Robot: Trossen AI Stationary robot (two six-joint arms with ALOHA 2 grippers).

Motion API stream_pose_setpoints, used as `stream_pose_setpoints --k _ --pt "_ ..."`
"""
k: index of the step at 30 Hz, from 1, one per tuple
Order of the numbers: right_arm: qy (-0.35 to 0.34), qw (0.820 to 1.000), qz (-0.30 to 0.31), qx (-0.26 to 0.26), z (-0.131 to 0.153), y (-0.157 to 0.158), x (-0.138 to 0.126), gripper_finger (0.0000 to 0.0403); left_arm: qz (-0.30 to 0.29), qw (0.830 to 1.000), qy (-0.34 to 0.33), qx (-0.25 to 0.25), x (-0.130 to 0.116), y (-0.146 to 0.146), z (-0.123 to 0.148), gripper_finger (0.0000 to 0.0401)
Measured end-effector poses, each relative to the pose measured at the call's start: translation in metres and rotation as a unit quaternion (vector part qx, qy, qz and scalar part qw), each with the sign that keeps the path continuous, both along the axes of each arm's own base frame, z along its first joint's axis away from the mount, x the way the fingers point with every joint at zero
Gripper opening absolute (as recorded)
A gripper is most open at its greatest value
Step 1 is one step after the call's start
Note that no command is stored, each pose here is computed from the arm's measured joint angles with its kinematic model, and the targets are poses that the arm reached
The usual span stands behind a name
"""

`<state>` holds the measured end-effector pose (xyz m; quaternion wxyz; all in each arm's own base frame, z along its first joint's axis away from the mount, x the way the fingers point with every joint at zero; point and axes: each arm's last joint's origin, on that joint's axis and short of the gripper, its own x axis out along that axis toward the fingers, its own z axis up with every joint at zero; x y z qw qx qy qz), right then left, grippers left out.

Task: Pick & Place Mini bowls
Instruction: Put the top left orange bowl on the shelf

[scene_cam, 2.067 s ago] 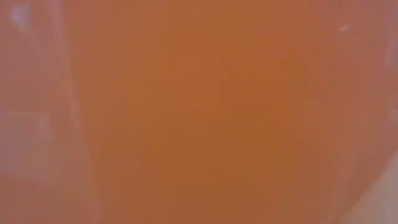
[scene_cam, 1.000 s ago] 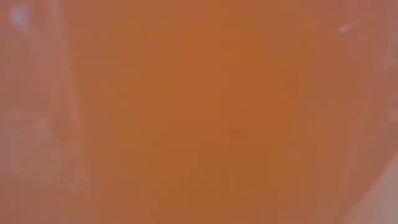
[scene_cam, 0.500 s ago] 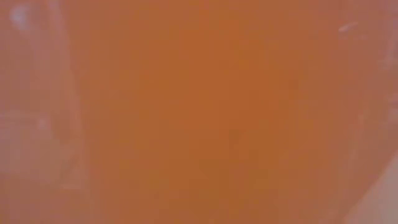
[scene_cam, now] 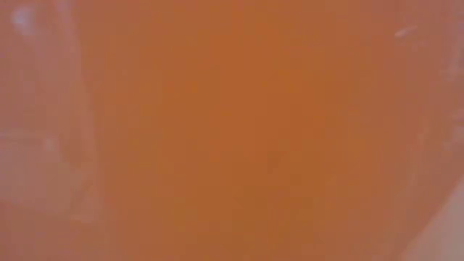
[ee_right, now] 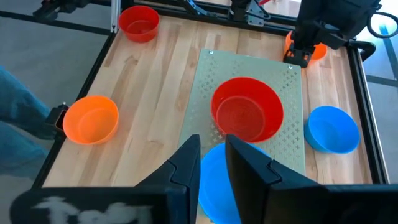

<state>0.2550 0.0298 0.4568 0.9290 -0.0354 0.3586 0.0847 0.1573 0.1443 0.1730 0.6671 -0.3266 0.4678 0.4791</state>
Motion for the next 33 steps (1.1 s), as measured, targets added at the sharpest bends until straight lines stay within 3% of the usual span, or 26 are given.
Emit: stream_pose_setpoints --k 7,19,33 --pt "0.000 1.000 0.000 0.000 0.000 0.000 0.000 0.0071 -0.023 1.000 -0.003 -0.016 0.005 0.002 0.017 0.0001" --pt "0.000 1.000 0.000 0.000 0.000 0.000 0.000 0.0068 -0.084 0.996 -0.005 0.008 0.023 0.004 0.067 0.0000" --pt "0.000 1.000 0.000 0.000 0.000 0.000 0.000 0.0069 -0.200 0.979 0.036 -0.012 0.040 -0.036 0.125 0.0000"
